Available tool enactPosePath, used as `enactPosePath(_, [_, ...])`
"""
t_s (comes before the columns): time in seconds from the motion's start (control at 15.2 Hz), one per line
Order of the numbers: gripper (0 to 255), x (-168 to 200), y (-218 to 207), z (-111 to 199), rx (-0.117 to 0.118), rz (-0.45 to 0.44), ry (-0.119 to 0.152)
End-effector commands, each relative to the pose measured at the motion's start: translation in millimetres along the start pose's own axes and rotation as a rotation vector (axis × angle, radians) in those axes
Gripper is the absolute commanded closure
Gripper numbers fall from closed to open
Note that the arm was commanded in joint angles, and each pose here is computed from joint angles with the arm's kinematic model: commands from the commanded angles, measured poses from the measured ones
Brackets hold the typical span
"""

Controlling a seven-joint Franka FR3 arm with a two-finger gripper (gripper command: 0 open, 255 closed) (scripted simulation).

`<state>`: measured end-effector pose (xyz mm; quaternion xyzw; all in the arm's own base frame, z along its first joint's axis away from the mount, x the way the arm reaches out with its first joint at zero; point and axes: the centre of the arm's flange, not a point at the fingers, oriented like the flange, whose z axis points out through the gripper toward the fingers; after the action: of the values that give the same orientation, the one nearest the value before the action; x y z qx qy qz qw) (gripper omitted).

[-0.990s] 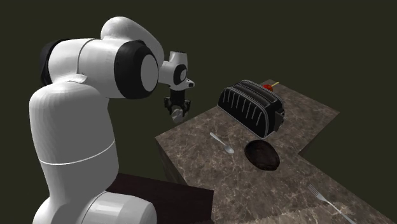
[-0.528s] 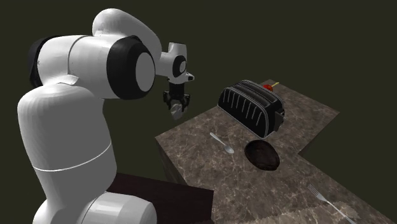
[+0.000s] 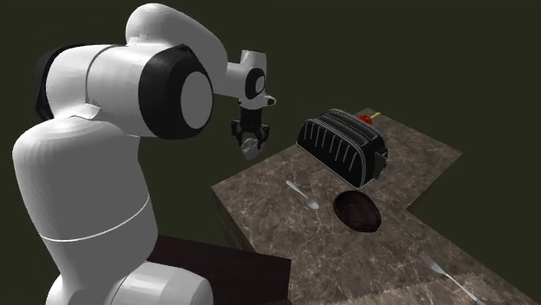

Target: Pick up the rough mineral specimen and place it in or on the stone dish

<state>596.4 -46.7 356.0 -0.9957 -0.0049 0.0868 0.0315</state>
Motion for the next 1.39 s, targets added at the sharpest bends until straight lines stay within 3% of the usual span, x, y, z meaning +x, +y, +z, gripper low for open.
enactPosePath(0.0, [255,-6.2,23.0,1.6,0.000,-0.001,0.000])
enactPosePath(1.32, [255,-63.4,280.0,-18.4,0.000,-0.001,0.000])
